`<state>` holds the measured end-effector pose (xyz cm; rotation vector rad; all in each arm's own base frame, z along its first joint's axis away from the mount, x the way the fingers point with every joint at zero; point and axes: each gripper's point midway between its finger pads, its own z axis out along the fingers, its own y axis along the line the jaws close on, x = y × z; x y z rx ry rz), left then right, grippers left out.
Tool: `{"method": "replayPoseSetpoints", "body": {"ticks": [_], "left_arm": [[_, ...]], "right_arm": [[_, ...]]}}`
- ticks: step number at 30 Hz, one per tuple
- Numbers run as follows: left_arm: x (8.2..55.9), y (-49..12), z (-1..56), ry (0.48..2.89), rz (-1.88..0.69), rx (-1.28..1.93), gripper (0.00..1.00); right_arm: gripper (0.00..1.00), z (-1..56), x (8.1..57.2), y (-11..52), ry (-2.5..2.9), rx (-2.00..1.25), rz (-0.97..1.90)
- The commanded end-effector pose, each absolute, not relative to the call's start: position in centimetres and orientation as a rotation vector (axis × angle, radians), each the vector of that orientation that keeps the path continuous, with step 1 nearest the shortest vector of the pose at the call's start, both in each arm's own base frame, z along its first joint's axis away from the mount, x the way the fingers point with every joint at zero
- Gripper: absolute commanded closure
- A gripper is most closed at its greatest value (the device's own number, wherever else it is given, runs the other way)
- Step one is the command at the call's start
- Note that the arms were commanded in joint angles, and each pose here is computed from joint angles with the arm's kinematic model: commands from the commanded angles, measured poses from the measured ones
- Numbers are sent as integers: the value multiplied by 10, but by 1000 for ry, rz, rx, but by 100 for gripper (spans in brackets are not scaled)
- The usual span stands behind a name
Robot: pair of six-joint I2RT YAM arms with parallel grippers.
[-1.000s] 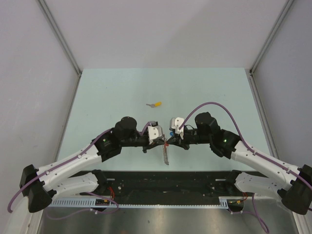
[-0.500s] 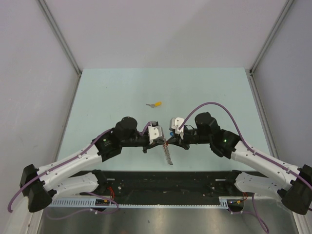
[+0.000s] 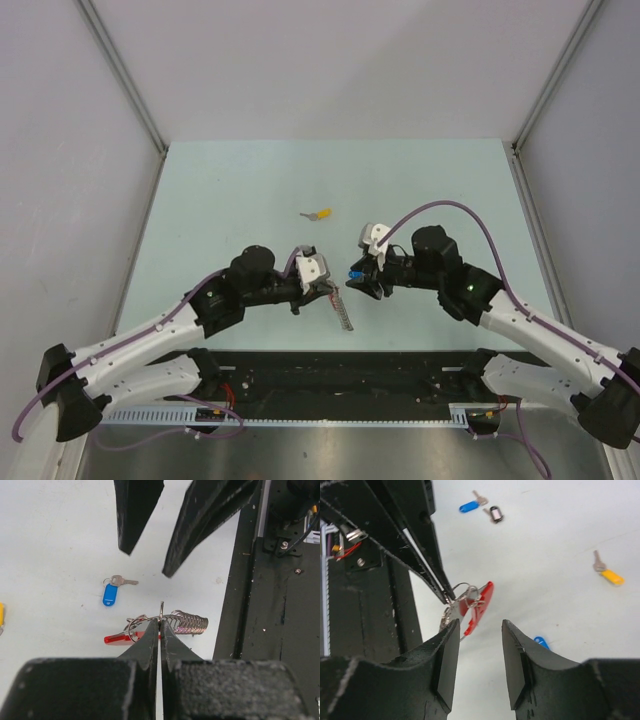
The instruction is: Put the keys on the keyring
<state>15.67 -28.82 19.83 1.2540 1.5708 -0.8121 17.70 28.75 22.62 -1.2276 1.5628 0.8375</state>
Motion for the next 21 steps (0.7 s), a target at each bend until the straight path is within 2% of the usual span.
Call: {"method": "replayPoseSetpoints", "body": {"ticks": [1,9,13,21], "left_arm": [[163,-291,230,1485,-821,1145,100],[168,-290,236,1487,-814,1089,99],[179,-281,238,1523,-756,1015,99],[194,-250,227,1669,-623,866,100]], "right_arm": [[56,271,191,284,1490,-1054,823],[52,259,211,276,1571,-902,733],[46,249,230,266,1658,-781,653],[44,166,263,246,2030,-618,566]]}}
